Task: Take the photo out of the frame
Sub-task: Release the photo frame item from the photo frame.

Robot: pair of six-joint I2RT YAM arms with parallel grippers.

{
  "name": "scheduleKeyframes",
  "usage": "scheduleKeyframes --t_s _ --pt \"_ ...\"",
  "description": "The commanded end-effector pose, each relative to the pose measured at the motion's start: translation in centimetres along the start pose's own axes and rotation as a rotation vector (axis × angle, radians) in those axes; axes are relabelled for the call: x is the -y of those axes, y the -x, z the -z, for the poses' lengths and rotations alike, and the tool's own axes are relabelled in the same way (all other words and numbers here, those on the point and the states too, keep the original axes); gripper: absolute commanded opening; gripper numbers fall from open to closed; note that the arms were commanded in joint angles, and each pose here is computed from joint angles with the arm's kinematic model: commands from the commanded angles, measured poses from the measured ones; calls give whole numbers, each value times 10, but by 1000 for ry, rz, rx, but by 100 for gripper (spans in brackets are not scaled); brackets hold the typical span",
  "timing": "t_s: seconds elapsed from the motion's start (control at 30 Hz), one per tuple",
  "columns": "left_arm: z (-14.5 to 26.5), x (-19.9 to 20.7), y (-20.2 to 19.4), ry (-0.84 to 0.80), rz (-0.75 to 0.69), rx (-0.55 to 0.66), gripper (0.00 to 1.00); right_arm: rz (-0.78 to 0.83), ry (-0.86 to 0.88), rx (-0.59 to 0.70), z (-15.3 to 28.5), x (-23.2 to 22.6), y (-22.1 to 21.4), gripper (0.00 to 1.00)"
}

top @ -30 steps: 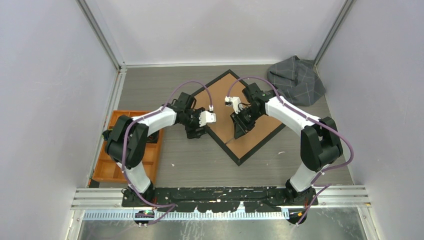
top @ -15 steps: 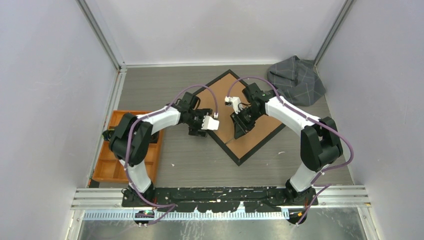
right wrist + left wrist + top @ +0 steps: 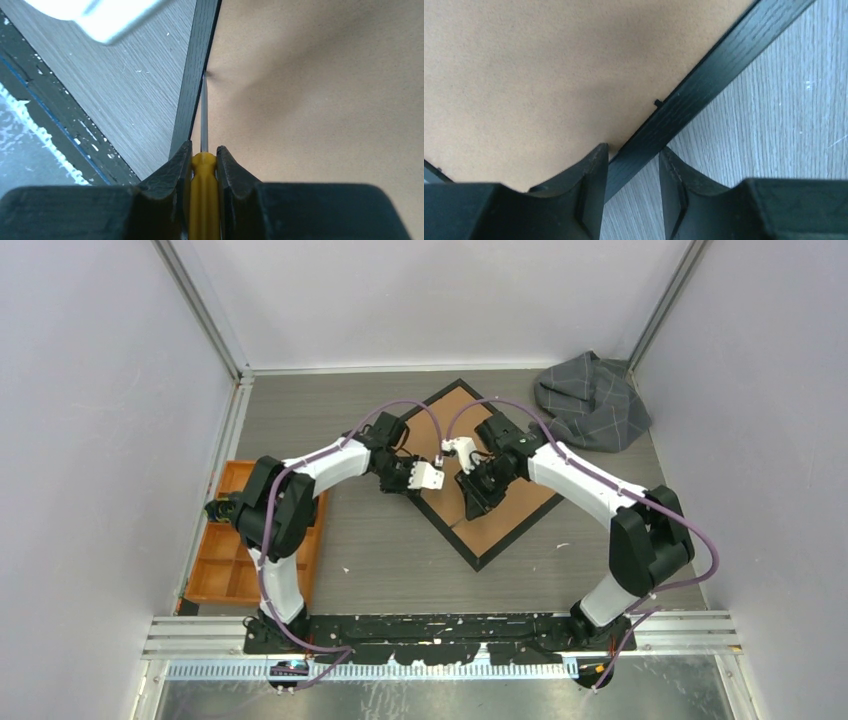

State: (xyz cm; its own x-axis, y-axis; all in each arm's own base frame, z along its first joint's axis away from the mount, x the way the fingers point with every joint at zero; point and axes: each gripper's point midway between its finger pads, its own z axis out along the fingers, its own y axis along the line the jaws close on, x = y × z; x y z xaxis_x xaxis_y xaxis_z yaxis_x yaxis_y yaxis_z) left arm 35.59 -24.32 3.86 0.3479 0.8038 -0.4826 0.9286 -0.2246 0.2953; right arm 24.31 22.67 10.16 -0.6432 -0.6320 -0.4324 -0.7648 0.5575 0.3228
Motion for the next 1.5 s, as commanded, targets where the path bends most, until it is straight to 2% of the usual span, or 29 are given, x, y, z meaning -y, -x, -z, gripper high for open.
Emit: scheduleKeyframes --t_s 0.0,0.2,0.57,0.7,0.83,0.93,1.07,1.3,1.47 --pt "-18 33 -15 -116 178 -103 35 44 -48 17 1 -23 3 1" --pt "-22 43 -21 -120 328 -173 26 121 -110 -6 0 -48 -2 1" --pt "-25 53 -23 -153 397 -229 24 268 -93 -66 -3 -98 5 1" --pt "-27 53 -23 -151 405 -218 24 291 -133 -51 -1 -92 11 1" --pt "-15 42 -12 -129 423 -143 24 243 -155 17 23 -73 21 1" --pt "1 29 -2 -90 423 -72 28 156 -90 112 54 -63 33 1" --pt "19 20 8 -44 389 -27 41 120 -68 183 78 -53 36 1" --pt "45 10 16 15 389 51 63 17 10 265 86 -32 47 1" --pt "72 1 11 56 350 132 76 -62 31 237 71 -1 62 1"
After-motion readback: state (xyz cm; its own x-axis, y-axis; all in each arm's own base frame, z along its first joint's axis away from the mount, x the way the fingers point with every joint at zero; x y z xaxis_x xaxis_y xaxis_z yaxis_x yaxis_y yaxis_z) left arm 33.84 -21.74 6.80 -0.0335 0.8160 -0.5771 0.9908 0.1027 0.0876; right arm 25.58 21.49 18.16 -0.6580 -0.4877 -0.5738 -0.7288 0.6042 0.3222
